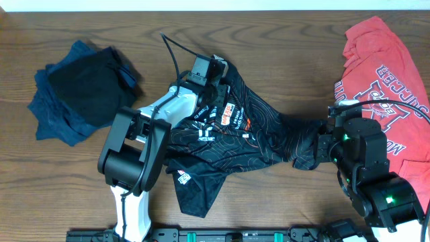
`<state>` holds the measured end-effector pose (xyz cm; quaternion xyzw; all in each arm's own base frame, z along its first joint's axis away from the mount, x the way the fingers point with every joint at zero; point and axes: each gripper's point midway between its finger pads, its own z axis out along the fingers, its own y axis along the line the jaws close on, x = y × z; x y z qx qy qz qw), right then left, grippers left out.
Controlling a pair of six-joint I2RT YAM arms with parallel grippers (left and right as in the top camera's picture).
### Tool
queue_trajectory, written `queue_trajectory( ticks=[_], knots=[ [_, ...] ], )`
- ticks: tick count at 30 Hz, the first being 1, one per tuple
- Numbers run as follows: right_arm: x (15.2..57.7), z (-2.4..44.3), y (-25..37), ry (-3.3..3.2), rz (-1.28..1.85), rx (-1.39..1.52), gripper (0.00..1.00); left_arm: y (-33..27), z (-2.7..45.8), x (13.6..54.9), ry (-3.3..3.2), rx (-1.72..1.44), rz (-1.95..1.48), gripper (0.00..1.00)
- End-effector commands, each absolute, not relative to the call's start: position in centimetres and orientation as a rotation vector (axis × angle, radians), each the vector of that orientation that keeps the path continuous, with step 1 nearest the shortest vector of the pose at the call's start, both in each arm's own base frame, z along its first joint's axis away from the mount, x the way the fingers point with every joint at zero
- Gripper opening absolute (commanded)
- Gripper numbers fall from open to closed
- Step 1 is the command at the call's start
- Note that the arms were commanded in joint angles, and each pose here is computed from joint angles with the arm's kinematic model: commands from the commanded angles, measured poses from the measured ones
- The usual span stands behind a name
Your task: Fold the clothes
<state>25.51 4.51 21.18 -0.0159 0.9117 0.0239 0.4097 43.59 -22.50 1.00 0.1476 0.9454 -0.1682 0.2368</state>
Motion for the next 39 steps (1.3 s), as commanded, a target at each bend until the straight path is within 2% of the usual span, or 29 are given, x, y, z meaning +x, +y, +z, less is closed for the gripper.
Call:
queue_trajectory(
  ticks=[1, 3, 10, 19, 28, 34, 39],
  knots=[
    [25.6, 21.5, 4.7, 2.285, 0.070, -0.043, 0.01, -22.2, -0.2, 43.8, 2.609, 0.412, -0.419, 0.32],
    [25.6, 21.5, 4.7, 2.283, 0.070, -0.043, 0.01, -21.8, 0.1, 44.1, 2.604, 0.402, -0.394, 0.06],
    [25.8, 21.8, 4.2, 2.270, 0.049, -0.005, 0.01, -20.5, 5.4, 45.3, 2.509, 0.351, -0.334, 0.06],
    [28.2, 22.3, 2.5, 2.223, 0.003, 0.103, 0.01, -15.9, 19.6, 46.1, 2.246, 0.159, -0.373, 0.06],
    [36.1, 24.4, 0.3, 2.212, 0.036, 0.177, 0.00, -8.7, 29.2, 48.9, 1.938, -0.004, -0.324, 0.06],
    [45.4, 31.7, -3.4, 2.011, 0.001, 0.269, 0.01, -5.0, 38.1, 51.4, 1.620, -0.105, -0.342, 0.06],
    [49.0, 37.7, -7.0, 1.913, -0.016, 0.360, 0.01, -3.0, 46.0, 51.7, 1.452, -0.129, -0.342, 0.06]
  ],
)
